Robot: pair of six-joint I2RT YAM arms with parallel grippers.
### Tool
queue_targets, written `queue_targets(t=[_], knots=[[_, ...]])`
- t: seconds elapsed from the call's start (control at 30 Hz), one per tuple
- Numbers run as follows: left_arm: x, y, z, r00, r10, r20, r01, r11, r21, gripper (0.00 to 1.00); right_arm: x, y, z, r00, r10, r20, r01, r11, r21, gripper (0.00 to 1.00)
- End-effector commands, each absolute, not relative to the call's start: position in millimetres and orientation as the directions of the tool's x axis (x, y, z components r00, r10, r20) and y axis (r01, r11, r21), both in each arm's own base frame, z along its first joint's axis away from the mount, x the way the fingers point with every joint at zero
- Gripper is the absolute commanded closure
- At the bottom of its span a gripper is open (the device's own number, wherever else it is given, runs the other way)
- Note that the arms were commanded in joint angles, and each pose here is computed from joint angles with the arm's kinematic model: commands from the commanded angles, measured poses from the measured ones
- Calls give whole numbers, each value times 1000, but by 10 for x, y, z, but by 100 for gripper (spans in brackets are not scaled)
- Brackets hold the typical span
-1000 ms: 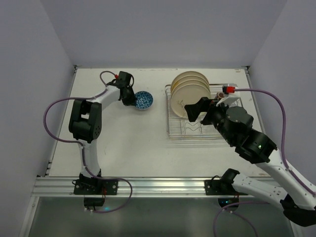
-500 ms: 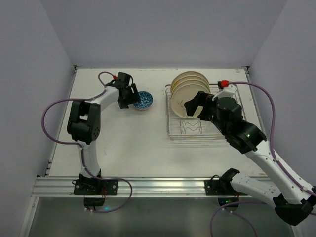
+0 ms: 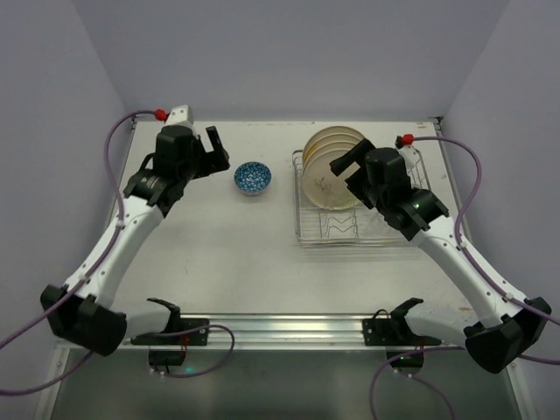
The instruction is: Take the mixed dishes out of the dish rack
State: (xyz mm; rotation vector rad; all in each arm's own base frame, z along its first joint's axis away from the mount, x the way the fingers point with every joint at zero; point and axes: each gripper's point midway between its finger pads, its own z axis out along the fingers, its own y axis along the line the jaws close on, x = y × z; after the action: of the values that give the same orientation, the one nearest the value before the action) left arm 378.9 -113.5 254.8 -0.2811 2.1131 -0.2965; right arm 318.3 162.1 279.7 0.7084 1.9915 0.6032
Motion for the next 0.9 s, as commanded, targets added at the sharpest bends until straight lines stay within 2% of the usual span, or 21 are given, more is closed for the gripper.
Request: queue_targets(t=[0.0,0.07,0.1,0.17,0.27,0.37,0.47,0.6,0.77,0.87], knots=[[3368,-912,2693,-498,-208,-842,-67,977,-202,0,3327,1410,2940,-201,882,-425,431,470,771,1],[3209,-895,2688,-506,-158,-848,-18,985,-173,0,3341,1316,2892,-137,909,-395,489,408,771,2],[3094,-872,2777,-485,-150,-861,7,984,-176,0,3370,1317,2858,-99,930,-353,513,351,783,5],[2977,-889,2746,-487,-102,-868,67,986,-153,0,3437,1304,2854,-66,940,-336,525,319,789,7],[2801,-826,2473,-494,-107,-863,51,987,-152,0,3603,1302,2820,-47,947,-319,559,289,777,9],[2735,-832,2259,-487,-112,-866,65,984,-164,0,3760,1327,2723,-34,966,-256,599,225,769,11],[2683,-718,2079,-491,-123,-863,8,989,-146,0,3920,1298,2701,-23,967,-253,615,213,759,12],[2642,-735,2160,-449,-142,-882,28,985,-173,0,4103,1275,2613,-24,975,-219,648,182,740,13],[2628,-809,2098,-466,-125,-876,53,984,-168,0,4259,1380,2520,-64,972,-225,689,206,695,14],[2635,-812,2062,-478,-118,-870,48,986,-160,0,4253,1423,2410,-54,981,-186,716,168,677,14]])
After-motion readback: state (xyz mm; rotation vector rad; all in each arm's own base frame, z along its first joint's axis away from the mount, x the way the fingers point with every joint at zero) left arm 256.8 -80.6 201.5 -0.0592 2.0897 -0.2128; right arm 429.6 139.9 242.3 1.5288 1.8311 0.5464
